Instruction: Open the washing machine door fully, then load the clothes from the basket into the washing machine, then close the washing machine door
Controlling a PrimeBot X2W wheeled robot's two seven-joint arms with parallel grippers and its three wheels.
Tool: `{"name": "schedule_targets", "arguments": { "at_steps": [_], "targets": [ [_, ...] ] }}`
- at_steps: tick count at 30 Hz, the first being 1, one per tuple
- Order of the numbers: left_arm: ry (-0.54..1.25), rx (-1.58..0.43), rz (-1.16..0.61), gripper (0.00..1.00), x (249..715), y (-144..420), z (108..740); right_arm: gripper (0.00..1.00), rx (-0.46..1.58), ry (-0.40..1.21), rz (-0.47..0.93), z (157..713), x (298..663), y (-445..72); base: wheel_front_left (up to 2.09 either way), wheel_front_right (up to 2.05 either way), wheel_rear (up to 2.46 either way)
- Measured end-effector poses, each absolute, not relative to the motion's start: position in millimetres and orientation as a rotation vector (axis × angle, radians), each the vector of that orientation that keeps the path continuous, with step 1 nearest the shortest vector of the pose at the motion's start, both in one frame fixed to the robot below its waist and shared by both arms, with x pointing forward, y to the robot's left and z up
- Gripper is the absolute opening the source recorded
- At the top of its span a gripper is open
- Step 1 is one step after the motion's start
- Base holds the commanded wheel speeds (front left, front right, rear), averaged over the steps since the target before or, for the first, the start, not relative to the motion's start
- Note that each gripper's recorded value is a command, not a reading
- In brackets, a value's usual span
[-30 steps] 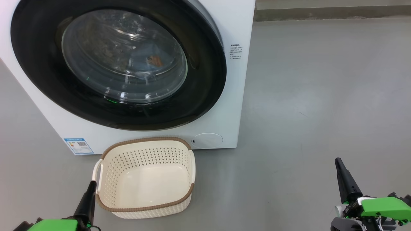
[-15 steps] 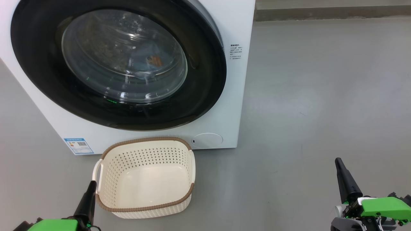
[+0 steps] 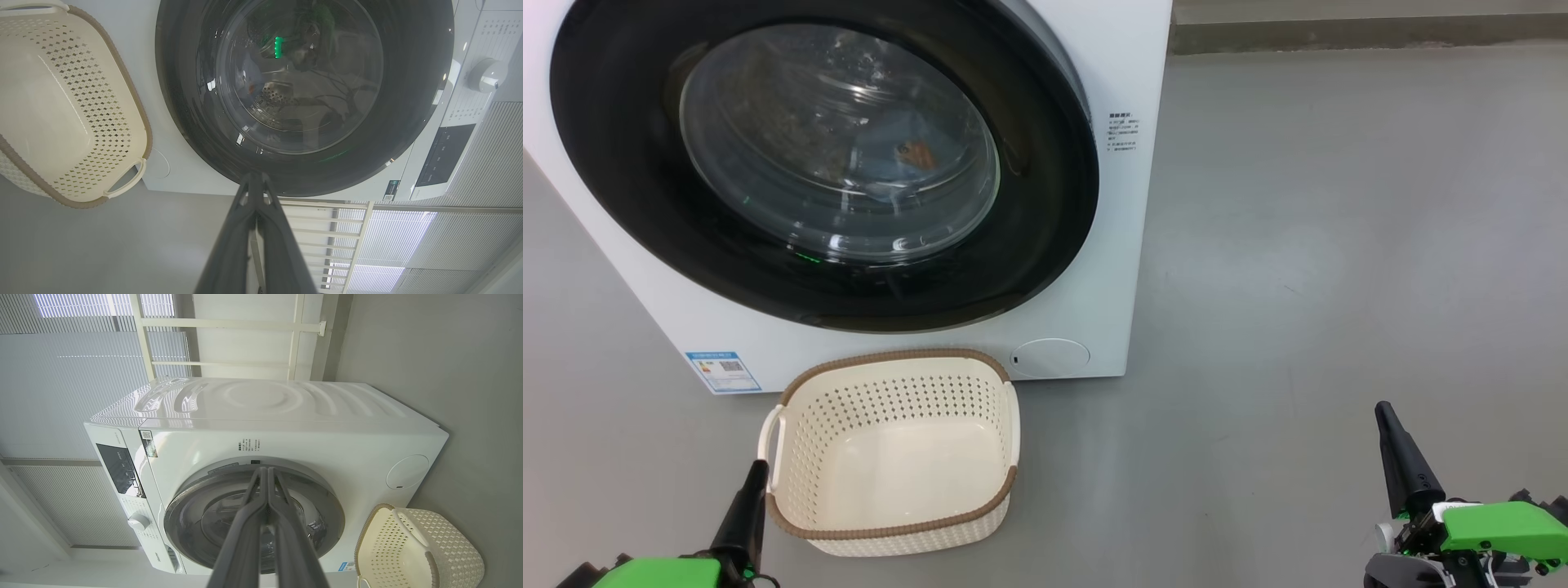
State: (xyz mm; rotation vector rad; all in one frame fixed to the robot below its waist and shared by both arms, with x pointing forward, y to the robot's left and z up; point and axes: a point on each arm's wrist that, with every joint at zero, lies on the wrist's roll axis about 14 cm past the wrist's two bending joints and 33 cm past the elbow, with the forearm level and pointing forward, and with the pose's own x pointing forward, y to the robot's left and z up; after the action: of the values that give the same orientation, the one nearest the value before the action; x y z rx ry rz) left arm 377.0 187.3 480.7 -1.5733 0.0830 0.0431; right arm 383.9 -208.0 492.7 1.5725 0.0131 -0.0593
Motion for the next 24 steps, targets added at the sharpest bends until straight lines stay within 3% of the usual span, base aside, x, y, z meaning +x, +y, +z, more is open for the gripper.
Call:
{"name": "schedule_targets", "arguments": {
  "at_steps": [24],
  "targets": [
    [0.083,-1.573,0.043,0.0,377.0,187.3,480.7,0.0,1.573,0.012,-0.06,492.6,383.9,-208.4,0.0,0.0,0.0]
  ]
}}
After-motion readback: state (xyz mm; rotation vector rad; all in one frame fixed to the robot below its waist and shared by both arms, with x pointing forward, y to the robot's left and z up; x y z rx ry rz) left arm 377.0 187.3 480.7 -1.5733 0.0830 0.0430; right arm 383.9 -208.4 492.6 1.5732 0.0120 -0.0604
